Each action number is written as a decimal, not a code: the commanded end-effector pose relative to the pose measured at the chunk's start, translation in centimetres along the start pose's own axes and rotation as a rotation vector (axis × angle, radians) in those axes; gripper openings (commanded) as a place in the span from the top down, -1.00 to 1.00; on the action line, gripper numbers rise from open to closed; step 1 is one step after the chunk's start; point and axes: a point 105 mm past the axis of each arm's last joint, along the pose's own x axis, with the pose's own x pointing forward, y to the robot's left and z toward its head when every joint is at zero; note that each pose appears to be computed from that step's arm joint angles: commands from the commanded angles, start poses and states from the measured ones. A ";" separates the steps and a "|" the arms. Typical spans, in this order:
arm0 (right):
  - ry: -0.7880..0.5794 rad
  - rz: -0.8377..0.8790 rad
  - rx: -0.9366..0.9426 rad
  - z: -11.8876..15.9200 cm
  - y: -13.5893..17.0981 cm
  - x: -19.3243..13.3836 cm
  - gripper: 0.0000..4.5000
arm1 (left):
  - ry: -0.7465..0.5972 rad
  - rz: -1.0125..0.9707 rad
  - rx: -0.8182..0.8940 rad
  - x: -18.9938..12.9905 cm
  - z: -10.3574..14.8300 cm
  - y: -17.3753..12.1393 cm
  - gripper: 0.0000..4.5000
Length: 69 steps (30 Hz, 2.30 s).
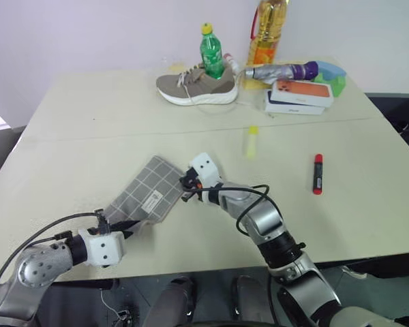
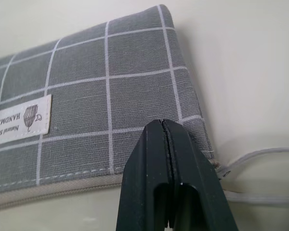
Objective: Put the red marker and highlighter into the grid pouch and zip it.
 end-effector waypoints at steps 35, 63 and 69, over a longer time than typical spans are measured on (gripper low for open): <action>0.023 -0.155 -0.178 1.0 -5.8 -10.2 0.98 | -0.431 -0.047 -0.023 6.8 7.0 2.4 1.00; -0.043 0.270 -0.735 4.9 3.6 -7.6 0.98 | -0.386 0.284 -0.235 14.6 9.3 5.8 1.00; -0.053 0.272 -0.715 5.0 3.5 -7.7 0.71 | -0.359 0.329 -0.260 14.2 8.3 6.6 1.00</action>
